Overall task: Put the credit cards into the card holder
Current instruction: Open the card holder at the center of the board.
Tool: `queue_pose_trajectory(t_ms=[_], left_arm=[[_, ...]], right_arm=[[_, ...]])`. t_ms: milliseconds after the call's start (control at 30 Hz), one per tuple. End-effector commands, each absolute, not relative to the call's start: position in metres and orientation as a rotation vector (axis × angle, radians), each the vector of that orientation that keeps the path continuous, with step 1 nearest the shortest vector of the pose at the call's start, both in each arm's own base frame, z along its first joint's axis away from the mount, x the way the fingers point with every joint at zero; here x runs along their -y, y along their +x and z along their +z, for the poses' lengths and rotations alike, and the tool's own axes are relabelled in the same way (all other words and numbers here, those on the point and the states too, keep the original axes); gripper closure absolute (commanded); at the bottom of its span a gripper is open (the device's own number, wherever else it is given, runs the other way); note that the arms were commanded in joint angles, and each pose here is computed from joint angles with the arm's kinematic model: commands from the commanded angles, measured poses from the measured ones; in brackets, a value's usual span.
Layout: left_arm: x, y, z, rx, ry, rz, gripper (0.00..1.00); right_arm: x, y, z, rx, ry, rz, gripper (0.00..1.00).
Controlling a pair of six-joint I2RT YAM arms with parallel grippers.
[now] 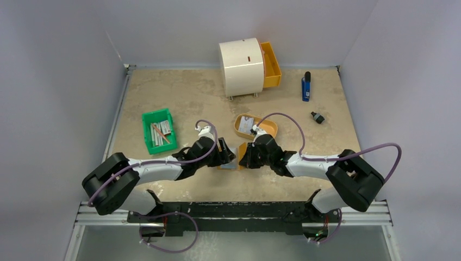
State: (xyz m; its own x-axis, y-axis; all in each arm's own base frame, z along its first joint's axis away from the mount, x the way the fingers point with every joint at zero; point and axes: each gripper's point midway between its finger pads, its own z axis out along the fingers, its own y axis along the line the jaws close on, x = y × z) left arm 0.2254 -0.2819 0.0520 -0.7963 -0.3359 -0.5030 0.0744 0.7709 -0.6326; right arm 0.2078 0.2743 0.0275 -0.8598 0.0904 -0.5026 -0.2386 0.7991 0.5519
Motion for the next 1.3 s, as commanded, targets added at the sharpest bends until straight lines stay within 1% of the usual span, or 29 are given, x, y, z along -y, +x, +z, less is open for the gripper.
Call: queue_pose_trajectory(t_ms=[0, 267, 500, 533, 633, 700, 767, 833, 900, 967, 1133, 1267], left_arm=[[0.3, 0.232, 0.065, -2.308, -0.178, -0.946, 0.35], [0.32, 0.228, 0.078, -2.276, -0.132, -1.088, 0.37], [0.332, 0.228, 0.085, -2.255, -0.107, -1.16, 0.39], [0.333, 0.229, 0.084, -2.256, -0.106, -1.158, 0.39], [0.334, 0.23, 0.082, -2.258, -0.104, -1.152, 0.39], [0.334, 0.232, 0.081, -2.256, -0.106, -1.148, 0.39], [0.336, 0.234, 0.08, -2.257, -0.103, -1.145, 0.39], [0.338, 0.235, 0.079, -2.26, -0.102, -1.143, 0.39], [0.339, 0.236, 0.079, -2.26, -0.099, -1.145, 0.39], [0.34, 0.237, 0.078, -2.262, -0.095, -1.141, 0.39], [0.342, 0.238, 0.074, -2.273, -0.093, -1.136, 0.39], [0.345, 0.239, 0.072, -2.28, -0.085, -1.134, 0.4]], right_arm=[[-0.282, 0.215, 0.037, -2.438, -0.102, 0.879, 1.0], [-0.279, 0.212, 0.033, -2.451, -0.103, 0.869, 1.0], [-0.274, 0.206, 0.026, -2.489, -0.087, 0.853, 1.0], [-0.273, 0.205, 0.026, -2.493, -0.079, 0.855, 0.94], [-0.268, 0.203, 0.027, -2.496, -0.054, 0.841, 0.71], [-0.264, 0.202, 0.028, -2.495, -0.043, 0.823, 0.58], [-0.26, 0.201, 0.028, -2.5, -0.03, 0.803, 0.49], [-0.255, 0.2, 0.028, -2.505, -0.011, 0.781, 0.42], [-0.249, 0.2, 0.028, -2.507, 0.016, 0.756, 0.38], [-0.242, 0.199, 0.031, -2.503, 0.062, 0.734, 0.37], [-0.214, 0.198, 0.022, -2.539, 0.176, 0.557, 0.41], [-0.207, 0.197, 0.025, -2.526, 0.209, 0.536, 0.41]])
